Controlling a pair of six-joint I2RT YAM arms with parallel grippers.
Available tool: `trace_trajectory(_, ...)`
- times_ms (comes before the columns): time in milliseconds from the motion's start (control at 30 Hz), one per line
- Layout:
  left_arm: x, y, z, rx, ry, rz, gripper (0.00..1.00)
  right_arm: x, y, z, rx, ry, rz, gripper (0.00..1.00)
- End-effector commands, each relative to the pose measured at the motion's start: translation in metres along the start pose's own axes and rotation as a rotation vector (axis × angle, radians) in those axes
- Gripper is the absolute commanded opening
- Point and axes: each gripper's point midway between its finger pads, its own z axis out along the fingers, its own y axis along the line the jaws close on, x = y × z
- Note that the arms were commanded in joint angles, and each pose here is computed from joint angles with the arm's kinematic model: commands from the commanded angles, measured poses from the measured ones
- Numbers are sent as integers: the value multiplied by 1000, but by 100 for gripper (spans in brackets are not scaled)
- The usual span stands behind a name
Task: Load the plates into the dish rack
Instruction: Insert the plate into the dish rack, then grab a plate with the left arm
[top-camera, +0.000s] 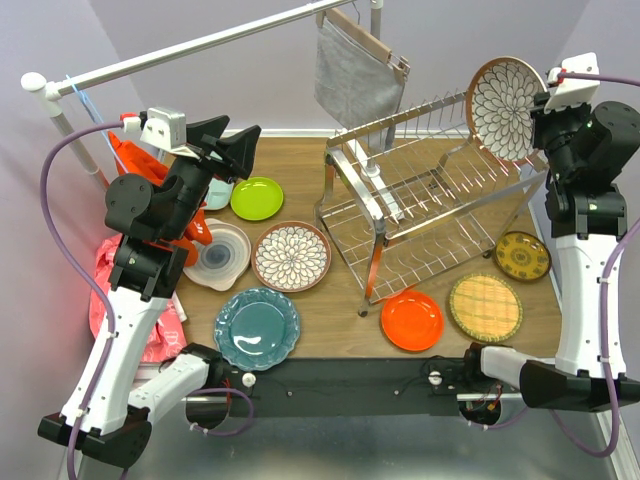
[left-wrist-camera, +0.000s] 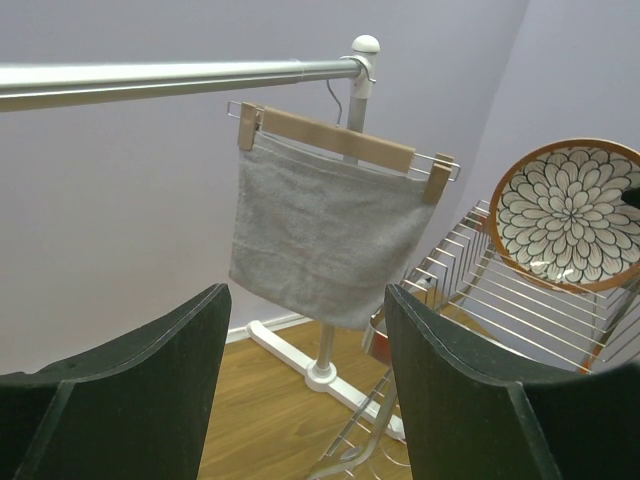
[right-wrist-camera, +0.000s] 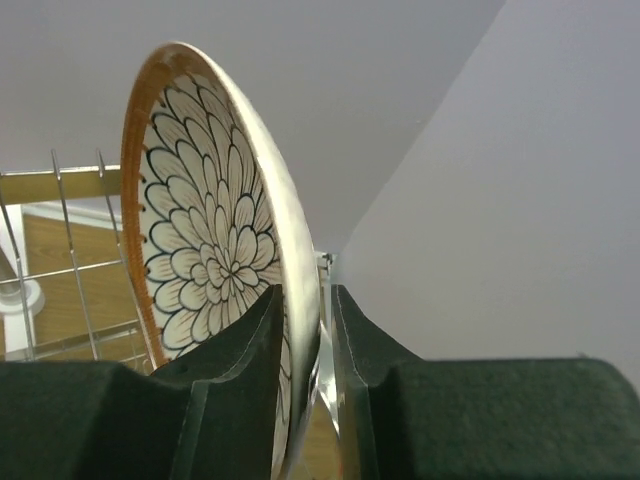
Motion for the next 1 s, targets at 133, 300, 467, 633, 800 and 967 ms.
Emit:
trace_trajectory(133,-16,1,-1,-15,-50,0,72,-33,-20,-5,73,-108,-4,53)
trace_trajectory(300,-14,2,-2,-17,-44,-2,72,-45,-26,-8,86,-132,-8,74)
trace_trajectory(467,-7,2,-2,-16,-28,-7,72,-61,-35,-13,114,-164,2,89)
trace_trajectory(633,-2,2,-3,-13,-12,-11,72,-77,-42,-21,136,-200,15,99)
trace_trajectory(800,6,3,-4,-18,18,-15,72,-88,-49,-27,157,-223,27,100)
trace_trajectory(967,17,6,-7,-32,55,-30,72,-101,-54,-37,170,-257,54,100)
